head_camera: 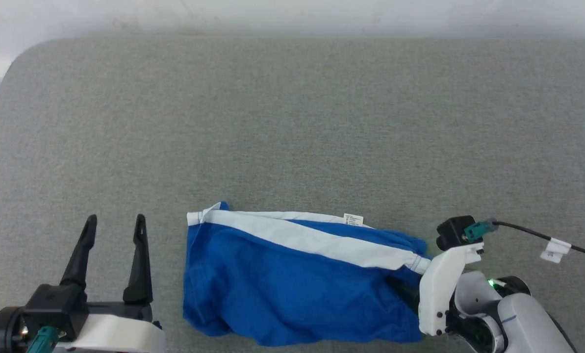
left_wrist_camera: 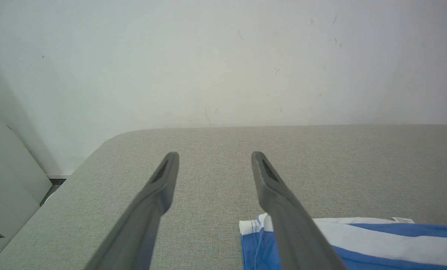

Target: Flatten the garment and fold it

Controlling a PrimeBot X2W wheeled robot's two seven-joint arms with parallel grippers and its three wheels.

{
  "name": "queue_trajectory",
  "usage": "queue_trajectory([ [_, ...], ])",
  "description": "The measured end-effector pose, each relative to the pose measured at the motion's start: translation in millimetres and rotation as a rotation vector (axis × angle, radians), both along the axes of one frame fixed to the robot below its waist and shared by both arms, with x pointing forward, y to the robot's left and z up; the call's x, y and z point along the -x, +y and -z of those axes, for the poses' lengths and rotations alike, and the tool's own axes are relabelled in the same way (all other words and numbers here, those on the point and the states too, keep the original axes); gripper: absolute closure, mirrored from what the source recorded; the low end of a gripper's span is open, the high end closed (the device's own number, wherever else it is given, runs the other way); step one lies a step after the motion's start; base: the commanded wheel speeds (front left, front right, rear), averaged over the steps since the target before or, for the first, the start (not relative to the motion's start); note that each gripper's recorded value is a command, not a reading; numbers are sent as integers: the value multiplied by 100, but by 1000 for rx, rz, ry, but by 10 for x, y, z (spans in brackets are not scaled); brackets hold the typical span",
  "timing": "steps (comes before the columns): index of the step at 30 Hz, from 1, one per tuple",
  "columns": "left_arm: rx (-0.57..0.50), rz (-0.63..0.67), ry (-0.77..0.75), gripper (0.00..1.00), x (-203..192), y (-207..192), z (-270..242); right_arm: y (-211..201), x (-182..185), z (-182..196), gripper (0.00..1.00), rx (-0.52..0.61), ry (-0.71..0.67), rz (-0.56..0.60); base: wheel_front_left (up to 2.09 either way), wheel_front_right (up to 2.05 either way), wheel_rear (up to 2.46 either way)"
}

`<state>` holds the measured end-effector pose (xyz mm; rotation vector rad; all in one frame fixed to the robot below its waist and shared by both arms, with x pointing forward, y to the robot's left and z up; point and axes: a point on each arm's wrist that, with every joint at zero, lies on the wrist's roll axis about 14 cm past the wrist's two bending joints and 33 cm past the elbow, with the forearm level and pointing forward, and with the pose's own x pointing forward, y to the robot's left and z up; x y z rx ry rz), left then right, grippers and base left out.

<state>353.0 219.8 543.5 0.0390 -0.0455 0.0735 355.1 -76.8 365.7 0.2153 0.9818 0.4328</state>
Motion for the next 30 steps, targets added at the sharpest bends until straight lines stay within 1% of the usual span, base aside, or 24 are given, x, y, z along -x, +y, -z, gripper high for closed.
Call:
queue_trajectory([
  [1, 2, -2, 2, 0, 0, 0, 6, 19, 10, 25, 9, -1, 17, -12, 0, 0, 0],
  [2, 4, -4, 1, 0, 2, 1, 11, 23, 10, 40, 65, 1, 27, -19, 0, 0, 0],
  [3, 5, -5, 1, 0, 7, 2, 15, 18, 11, 55, 100, 1, 35, -23, 0, 0, 0],
  [9, 8, -5, -2, 0, 15, -8, 9, 85, 29, 52, 100, -26, 54, -39, 0, 0, 0],
  [17, 2, 1, -20, 0, 38, -34, -64, 23, -45, -150, 100, -35, -11, -39, 0, 0, 0],
  [21, 0, 6, -19, 0, 57, -51, -75, -263, -149, -280, 100, -2, -53, 10, 0, 0, 0],
  [25, 4, 11, -24, 0, 75, -81, -94, -703, -211, -381, 100, 52, -78, 94, 0, 0, 0],
  [28, 7, 19, -18, 0, 91, -108, -90, -993, -189, -441, 100, 86, -80, 149, 0, 0, 0],
  [30, 8, 23, -17, 0, 99, -123, -88, -1100, -167, -499, 100, 95, -79, 171, 0, 0, 0],
])
